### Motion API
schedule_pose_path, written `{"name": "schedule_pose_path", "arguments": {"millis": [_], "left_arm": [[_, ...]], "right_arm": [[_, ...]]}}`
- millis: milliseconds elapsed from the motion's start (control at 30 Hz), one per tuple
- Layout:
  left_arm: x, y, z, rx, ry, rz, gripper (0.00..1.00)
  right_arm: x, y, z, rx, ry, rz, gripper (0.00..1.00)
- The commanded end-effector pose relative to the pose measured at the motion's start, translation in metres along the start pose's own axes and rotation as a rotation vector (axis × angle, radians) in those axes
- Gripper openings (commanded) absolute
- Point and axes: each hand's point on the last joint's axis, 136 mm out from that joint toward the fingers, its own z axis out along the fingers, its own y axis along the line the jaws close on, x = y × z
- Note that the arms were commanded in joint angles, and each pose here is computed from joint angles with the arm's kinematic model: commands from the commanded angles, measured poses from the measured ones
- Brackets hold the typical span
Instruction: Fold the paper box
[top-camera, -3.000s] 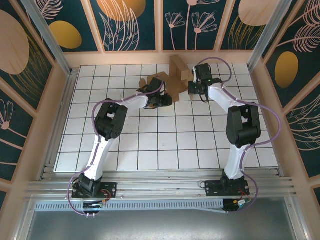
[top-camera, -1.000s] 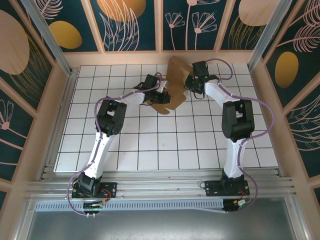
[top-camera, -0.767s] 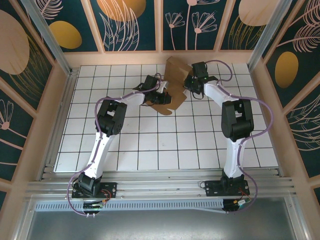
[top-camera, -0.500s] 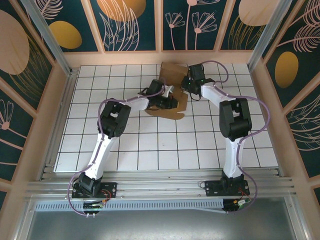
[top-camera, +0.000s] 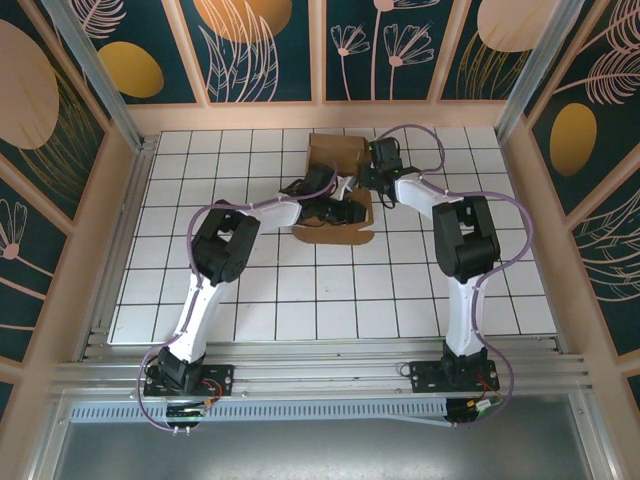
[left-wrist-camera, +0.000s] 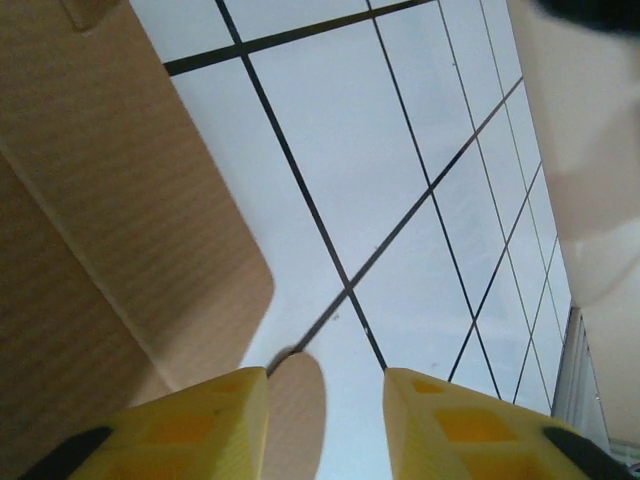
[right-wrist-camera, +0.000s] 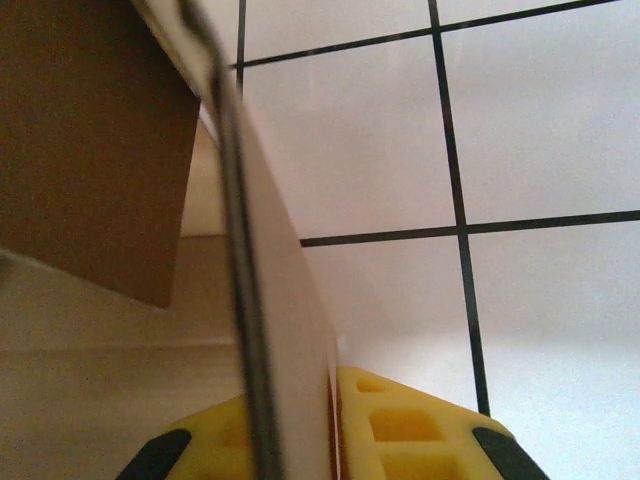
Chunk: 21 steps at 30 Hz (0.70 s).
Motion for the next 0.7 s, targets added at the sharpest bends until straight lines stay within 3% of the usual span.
{"name": "schedule_pose_path", "arguments": {"millis": [0, 133, 267, 367, 433, 533, 667], "left_arm": [[-0.021, -0.038, -0.035, -0.002, -0.084, 0.087, 0.39], [-0.030, -0.062, -0.063, 0.003, -0.150, 0.139, 0.45], [-0.056, -0.081, -0.117, -0.036, -0.310, 0.167, 0.46], [-0.084, -0.064, -0.178, -0.112, -0.471, 0.070, 0.47], [-0.101, -0.039, -0.215, -0.187, -0.552, -0.032, 0.53], [-0.119, 0.003, -0.234, -0.278, -0.535, -0.148, 0.62], [-0.135, 0.029, -0.219, -0.322, -0.458, -0.157, 0.68]], "right_arm": [[0.024, -0.006, 0.008, 0.076, 0.048, -0.113, 0.13], [0.025, -0.002, 0.007, 0.083, 0.045, -0.137, 0.13], [0.025, 0.000, 0.008, 0.085, 0.044, -0.147, 0.13], [0.022, 0.002, 0.006, 0.086, 0.039, -0.154, 0.13], [0.019, 0.003, 0.005, 0.087, 0.033, -0.160, 0.13], [0.017, 0.005, 0.003, 0.086, 0.029, -0.171, 0.13], [0.016, 0.006, 0.003, 0.085, 0.030, -0.174, 0.12]]}}
